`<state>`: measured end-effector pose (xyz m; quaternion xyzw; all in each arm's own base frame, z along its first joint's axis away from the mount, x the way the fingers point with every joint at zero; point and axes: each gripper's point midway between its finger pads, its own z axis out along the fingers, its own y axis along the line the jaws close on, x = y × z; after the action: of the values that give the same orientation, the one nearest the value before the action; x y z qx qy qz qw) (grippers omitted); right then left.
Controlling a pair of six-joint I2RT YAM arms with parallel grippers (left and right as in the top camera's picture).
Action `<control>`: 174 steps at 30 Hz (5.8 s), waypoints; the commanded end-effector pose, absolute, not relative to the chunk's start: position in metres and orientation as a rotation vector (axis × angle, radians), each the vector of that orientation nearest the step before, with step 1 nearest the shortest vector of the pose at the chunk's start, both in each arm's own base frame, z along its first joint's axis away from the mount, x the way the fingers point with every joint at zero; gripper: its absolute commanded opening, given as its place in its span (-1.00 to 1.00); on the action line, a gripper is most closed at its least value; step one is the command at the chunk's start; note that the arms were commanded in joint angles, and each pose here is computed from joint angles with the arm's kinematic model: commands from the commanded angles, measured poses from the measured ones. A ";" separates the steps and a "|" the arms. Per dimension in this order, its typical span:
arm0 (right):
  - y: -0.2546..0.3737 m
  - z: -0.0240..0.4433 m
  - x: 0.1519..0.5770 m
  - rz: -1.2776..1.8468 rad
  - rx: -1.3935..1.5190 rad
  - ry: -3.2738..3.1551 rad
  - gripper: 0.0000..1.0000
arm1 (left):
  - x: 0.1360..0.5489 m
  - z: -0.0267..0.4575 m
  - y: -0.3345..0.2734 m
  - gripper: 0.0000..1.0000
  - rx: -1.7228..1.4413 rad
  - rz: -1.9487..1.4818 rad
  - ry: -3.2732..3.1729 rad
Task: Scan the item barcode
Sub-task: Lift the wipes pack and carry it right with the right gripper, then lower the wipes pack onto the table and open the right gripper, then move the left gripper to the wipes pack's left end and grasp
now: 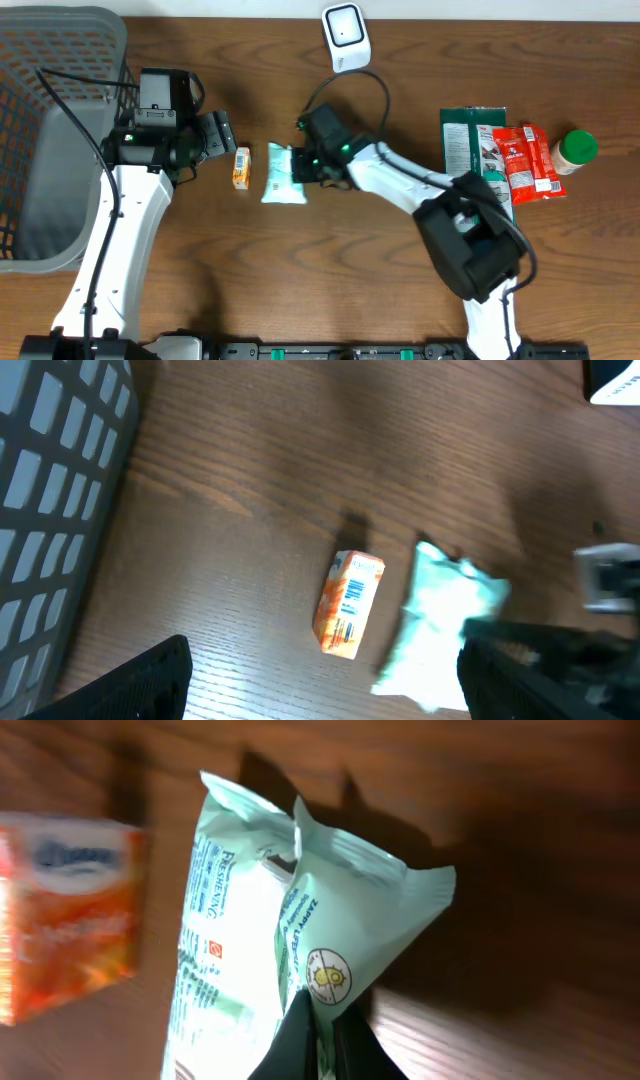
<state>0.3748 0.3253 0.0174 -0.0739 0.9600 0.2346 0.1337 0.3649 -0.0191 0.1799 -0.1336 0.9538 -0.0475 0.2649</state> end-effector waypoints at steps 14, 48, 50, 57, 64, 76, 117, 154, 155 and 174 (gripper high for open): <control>0.151 0.046 0.367 0.221 -0.085 2.972 -0.98 | 0.367 0.184 -0.017 0.71 -0.367 -0.115 2.567; 0.147 0.023 0.381 0.279 -0.149 2.886 -0.81 | 0.367 0.184 -0.017 0.71 -0.367 -0.115 2.567; 0.147 0.016 0.380 0.286 -0.120 2.878 -0.81 | 0.367 0.184 -0.017 0.71 -0.367 -0.115 2.567; 0.148 0.016 0.390 0.299 -0.129 2.812 -0.79 | 0.367 0.184 -0.017 0.71 -0.367 -0.115 2.567; 0.158 0.082 0.408 0.361 -0.169 2.709 -0.56 | 0.367 0.184 -0.017 0.71 -0.367 -0.115 2.567; 0.159 0.072 0.330 0.399 -0.211 2.957 -0.98 | 0.367 0.184 -0.017 0.71 -0.367 -0.115 2.567; 0.117 0.123 0.352 0.437 -0.136 2.846 0.29 | 0.367 0.184 -0.017 0.71 -0.367 -0.115 2.567; 0.125 0.059 0.351 0.666 -0.163 2.999 0.18 | 0.312 0.049 -0.297 -0.78 0.505 -0.748 2.834; 0.124 0.058 0.352 0.667 -0.156 3.001 0.18 | 0.312 0.047 -0.298 -0.78 0.509 -0.748 2.835; 0.119 0.035 0.352 0.882 -0.056 2.950 0.17 | 0.328 0.019 -0.309 -0.78 0.512 -0.760 2.804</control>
<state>0.3618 0.1120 0.0429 -0.0161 0.9656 0.2558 0.0437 0.3266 -0.3060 0.0204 0.1718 0.9482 -0.2495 0.0957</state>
